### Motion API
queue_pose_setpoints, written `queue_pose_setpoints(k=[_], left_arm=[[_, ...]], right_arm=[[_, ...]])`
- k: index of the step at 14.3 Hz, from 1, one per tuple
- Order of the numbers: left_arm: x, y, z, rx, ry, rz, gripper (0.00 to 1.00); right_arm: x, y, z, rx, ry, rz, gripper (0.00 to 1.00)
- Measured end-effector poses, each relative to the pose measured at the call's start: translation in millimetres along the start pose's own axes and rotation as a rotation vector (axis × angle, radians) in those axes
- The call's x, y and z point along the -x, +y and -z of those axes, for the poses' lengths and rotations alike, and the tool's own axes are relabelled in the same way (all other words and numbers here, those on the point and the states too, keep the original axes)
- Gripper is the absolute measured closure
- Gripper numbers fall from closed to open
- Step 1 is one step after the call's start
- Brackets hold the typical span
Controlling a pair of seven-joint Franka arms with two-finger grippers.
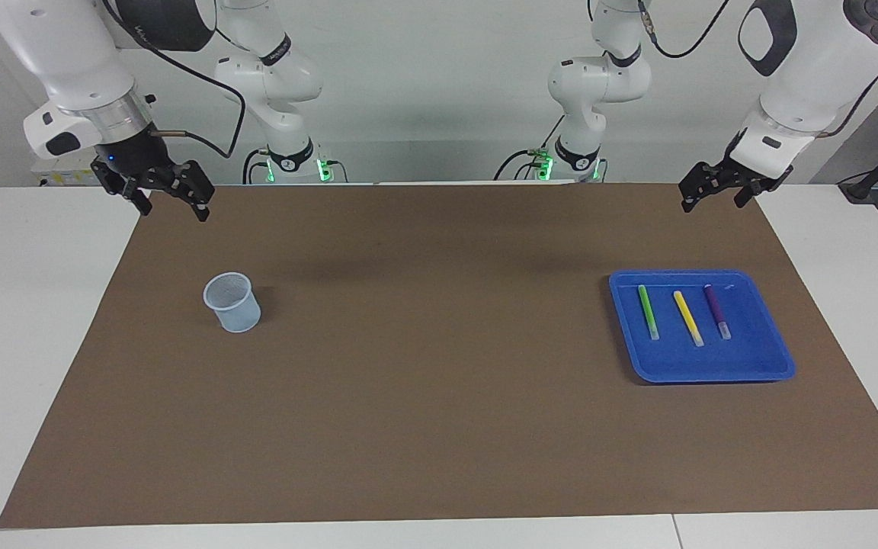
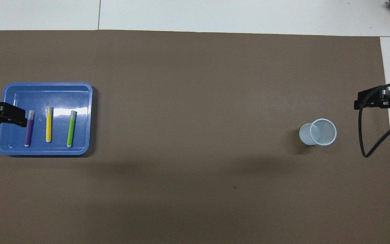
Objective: Right arm passes pens to left for tray arrangement
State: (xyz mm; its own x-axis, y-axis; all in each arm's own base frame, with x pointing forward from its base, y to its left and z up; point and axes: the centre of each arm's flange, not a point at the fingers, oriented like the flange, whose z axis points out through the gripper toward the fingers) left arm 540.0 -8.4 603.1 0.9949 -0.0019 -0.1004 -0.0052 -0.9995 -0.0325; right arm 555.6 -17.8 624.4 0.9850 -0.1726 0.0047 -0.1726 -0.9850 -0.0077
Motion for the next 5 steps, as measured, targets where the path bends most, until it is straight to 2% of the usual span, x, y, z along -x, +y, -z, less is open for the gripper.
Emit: queue_pose_setpoints(k=[5], left_arm=[[0.1,-0.5,16.1,0.001,0.038,0.001,0.00]], right_arm=[[0.1,-0.4,0.0,0.000,0.000,0.001,0.00]])
